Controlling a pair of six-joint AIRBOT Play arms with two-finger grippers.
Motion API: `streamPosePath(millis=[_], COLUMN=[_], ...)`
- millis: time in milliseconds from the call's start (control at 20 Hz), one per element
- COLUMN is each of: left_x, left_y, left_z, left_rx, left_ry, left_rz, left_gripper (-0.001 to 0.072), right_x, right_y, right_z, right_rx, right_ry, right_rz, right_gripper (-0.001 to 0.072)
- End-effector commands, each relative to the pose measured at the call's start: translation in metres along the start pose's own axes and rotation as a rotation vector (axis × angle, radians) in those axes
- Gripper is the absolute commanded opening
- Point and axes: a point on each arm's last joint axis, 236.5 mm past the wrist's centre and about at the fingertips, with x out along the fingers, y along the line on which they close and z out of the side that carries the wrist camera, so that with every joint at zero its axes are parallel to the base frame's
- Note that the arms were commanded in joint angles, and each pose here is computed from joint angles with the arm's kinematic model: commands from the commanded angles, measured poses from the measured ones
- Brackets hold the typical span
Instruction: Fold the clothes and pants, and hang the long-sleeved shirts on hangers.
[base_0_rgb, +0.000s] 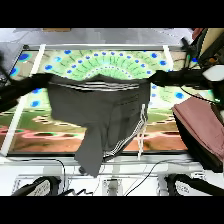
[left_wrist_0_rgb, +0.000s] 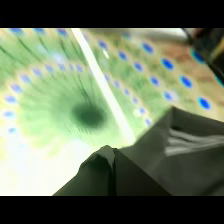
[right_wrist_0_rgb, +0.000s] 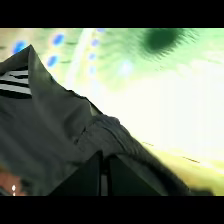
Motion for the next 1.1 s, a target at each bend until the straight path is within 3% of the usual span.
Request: streamPosePath(millis=[0, 200, 400, 600, 750, 950, 1000, 1050], left_x=[0.044, 0.007, -0.046, -0.08, -0.095, -0.135, -0.137, -0.139], left_y=[0.006, -0.015, -0.093, -0.164, -0.206, -0.235, -0.229, -0.22], left_z=[-0.066, -0.071, -0.132, -0.196, -0.248, -0.324, -0.337, -0.348], left_rx=[-0.092, -0.137, -0.187, -0.233, -0.273, -0.208, -0.207, -0.207], left_ry=[0.186, 0.296, 0.65, 0.993, 1.184, 1.437, 1.459, 1.478], left_rz=[-0.037, 0.032, -0.055, -0.167, -0.194, -0.226, -0.176, -0.114], left_gripper=[0.001, 0.001, 0.0011, 0.0012, 0.0011, 0.0013, 0.0015, 0.009], right_x=[0.046, 0.023, -0.012, -0.064, -0.08, -0.079, -0.072, -0.066], right_y=[-0.064, -0.077, -0.086, -0.119, -0.142, -0.145, -0.149, -0.153], right_z=[-0.022, -0.036, -0.092, -0.151, -0.157, -0.154, -0.146, -0.138], right_rx=[0.066, 0.024, -0.034, -0.091, -0.103, -0.112, -0.126, -0.14], right_ry=[0.106, 0.19, 0.463, 0.796, 0.854, 0.838, 0.796, 0.755], right_rz=[-0.091, -0.099, -0.1, -0.228, -0.337, -0.353, -0.364, -0.376], right_gripper=[0.0021, 0.0021, 0.0021, 0.0021, 0.0021, 0.0021, 0.0067, 0.0296])
